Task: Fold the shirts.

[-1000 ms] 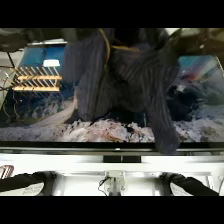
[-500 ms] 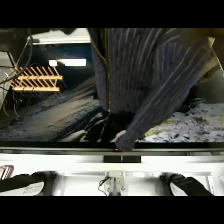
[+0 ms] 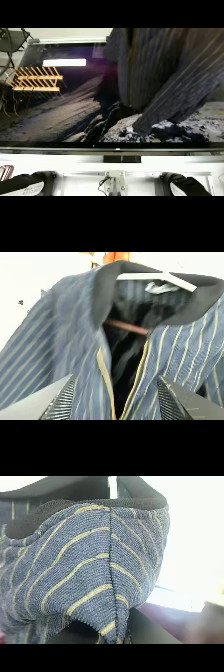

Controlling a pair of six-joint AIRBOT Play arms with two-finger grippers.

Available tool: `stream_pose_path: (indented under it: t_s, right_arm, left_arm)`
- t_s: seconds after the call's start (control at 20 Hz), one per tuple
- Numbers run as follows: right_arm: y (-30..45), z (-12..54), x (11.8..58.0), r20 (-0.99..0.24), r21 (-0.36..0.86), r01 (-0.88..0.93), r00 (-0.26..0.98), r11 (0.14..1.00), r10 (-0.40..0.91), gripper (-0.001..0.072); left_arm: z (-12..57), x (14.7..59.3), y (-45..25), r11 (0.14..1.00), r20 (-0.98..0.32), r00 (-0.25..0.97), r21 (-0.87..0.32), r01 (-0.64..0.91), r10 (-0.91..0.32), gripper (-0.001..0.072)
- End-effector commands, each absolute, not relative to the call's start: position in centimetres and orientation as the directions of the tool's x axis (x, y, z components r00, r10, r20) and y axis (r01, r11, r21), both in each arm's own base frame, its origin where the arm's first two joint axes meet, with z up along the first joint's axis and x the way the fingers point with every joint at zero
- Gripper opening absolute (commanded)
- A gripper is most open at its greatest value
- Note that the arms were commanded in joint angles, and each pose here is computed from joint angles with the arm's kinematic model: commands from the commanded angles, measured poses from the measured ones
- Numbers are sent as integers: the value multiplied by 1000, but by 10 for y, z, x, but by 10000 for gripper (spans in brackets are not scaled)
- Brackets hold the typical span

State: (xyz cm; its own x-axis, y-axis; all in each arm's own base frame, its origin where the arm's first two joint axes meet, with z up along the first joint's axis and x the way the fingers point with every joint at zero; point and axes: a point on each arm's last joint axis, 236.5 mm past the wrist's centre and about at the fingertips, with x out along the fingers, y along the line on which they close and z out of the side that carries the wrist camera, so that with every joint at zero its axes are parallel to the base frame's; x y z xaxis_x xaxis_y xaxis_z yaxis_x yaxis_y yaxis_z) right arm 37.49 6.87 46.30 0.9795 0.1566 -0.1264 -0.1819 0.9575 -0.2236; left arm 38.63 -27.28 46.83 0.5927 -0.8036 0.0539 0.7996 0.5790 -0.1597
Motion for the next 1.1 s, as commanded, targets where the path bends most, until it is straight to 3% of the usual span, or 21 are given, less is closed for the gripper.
stream_pose_path:
  t_s: [0.0, 0.15, 0.45, 0.6, 0.75, 1.05]
  right_arm:
    - [-14, 496, 361, -8, -322, 168, 984, 932, -180, 83]
    - [-80, 521, 331, 90, -328, 432, 900, 840, -427, 83]
    - [-222, 516, 290, 92, -167, 752, 656, 638, -749, 83]
    - [-286, 499, 265, 44, -16, 839, 543, 543, -838, 83]
    - [-317, 519, 241, 144, -35, 882, 470, 470, -871, 83]
    - [-374, 503, 225, 138, -45, 925, 379, 376, -915, 83]
  left_arm:
    - [472, 386, -271, 584, 65, 598, -151, 797, -799, 619]
    - [468, 386, -271, 587, 49, 598, -143, 797, -800, 619]
    - [451, 389, -272, 596, -12, 600, -129, 793, -800, 618]
    - [441, 394, -272, 605, -36, 606, -129, 786, -795, 618]
    - [436, 396, -273, 605, -47, 605, -136, 784, -795, 617]
    - [430, 397, -274, 602, -61, 600, -142, 786, -797, 615]
